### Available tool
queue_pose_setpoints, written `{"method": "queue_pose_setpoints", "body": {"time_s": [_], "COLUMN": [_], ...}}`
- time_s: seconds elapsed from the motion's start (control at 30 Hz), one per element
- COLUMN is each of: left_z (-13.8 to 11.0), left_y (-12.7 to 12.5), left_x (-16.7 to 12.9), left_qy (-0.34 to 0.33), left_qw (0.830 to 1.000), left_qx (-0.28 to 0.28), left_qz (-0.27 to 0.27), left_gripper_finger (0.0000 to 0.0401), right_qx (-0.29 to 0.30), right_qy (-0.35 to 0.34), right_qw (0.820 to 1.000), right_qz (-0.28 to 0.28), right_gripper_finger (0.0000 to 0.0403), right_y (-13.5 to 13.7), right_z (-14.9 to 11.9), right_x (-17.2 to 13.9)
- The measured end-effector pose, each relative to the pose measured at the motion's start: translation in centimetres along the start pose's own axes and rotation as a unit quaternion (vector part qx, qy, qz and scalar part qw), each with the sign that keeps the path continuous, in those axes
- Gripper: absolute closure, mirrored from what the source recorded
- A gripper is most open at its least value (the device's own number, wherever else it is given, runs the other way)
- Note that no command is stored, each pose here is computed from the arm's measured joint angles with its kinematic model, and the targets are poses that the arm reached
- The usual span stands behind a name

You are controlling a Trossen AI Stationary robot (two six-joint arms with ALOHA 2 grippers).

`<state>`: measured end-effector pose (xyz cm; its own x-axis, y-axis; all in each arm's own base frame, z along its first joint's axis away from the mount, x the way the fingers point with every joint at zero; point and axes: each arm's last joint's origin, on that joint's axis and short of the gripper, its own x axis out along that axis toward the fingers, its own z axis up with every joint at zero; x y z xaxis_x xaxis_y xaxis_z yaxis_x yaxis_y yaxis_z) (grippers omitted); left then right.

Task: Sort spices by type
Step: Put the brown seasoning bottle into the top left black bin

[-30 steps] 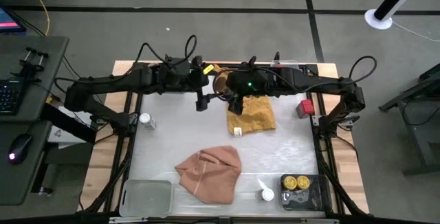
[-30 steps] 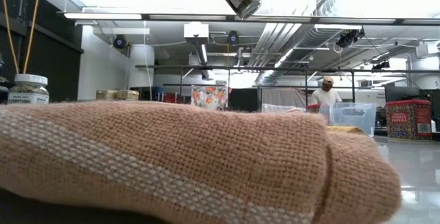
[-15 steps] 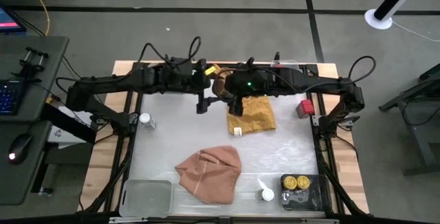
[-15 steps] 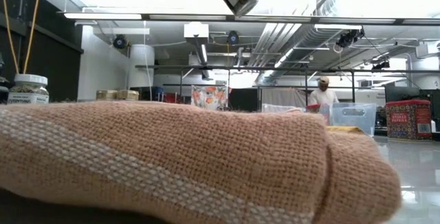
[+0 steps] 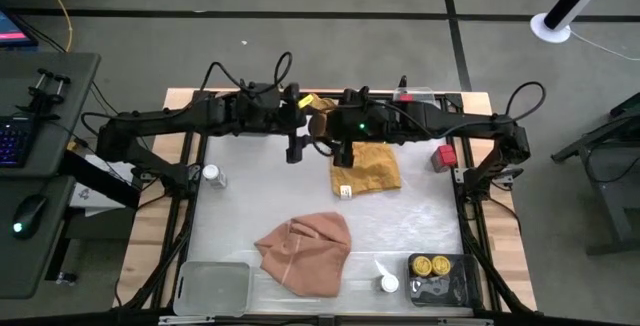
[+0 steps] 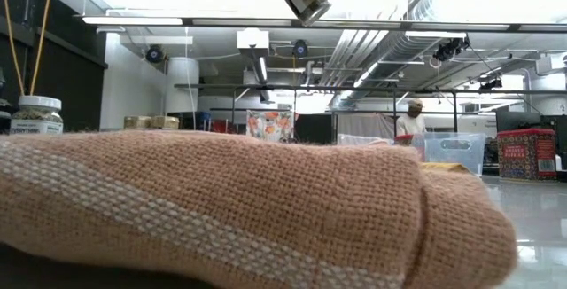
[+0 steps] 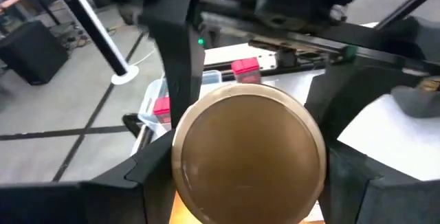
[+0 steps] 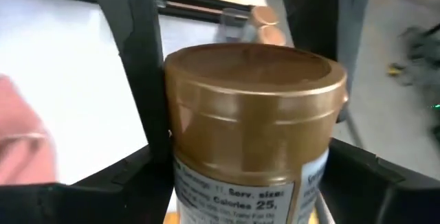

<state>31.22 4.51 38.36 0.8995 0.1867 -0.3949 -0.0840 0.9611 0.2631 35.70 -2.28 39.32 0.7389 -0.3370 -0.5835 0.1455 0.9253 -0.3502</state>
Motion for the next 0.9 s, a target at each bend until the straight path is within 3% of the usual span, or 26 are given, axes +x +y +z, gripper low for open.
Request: {"method": "queue_pose_setpoints", "body": {"time_s": [0.17, 0.27, 0.4, 0.53, 0.7, 0.9], "left_z": [-0.2, -0.8, -2.1, -4.5, -9.9, -13.3], "left_y": [1.0, 1.8, 3.2, 5.3, 8.9, 13.3], "left_x": [-0.8, -1.8, -3.3, -4.8, -4.8, -4.1], "left_qy": [0.009, 0.047, 0.117, 0.219, 0.338, 0.329], "left_qw": [1.000, 0.997, 0.985, 0.950, 0.895, 0.874], "left_qx": [-0.005, -0.007, -0.015, -0.064, -0.153, -0.246], "left_qz": [0.029, 0.060, 0.124, 0.215, 0.247, 0.259], "left_gripper_finger": [0.0164, 0.0164, 0.0164, 0.0164, 0.0164, 0.0164], "right_qx": [-0.036, -0.049, -0.020, 0.038, 0.126, 0.182], "right_qy": [0.011, 0.031, 0.050, 0.087, 0.128, 0.132], "right_qw": [0.996, 0.990, 0.989, 0.987, 0.979, 0.972], "right_qz": [-0.083, -0.125, -0.139, -0.131, -0.098, -0.062], "right_gripper_finger": [0.0093, 0.0092, 0.0092, 0.0091, 0.0091, 0.0091], "right_y": [0.2, 0.0, -0.9, -1.9, -3.4, -3.7], "right_z": [0.2, 0.0, -0.5, -1.7, -3.1, -3.7], "right_x": [-0.3, -0.5, -0.7, -0.6, -0.3, 0.3]}}
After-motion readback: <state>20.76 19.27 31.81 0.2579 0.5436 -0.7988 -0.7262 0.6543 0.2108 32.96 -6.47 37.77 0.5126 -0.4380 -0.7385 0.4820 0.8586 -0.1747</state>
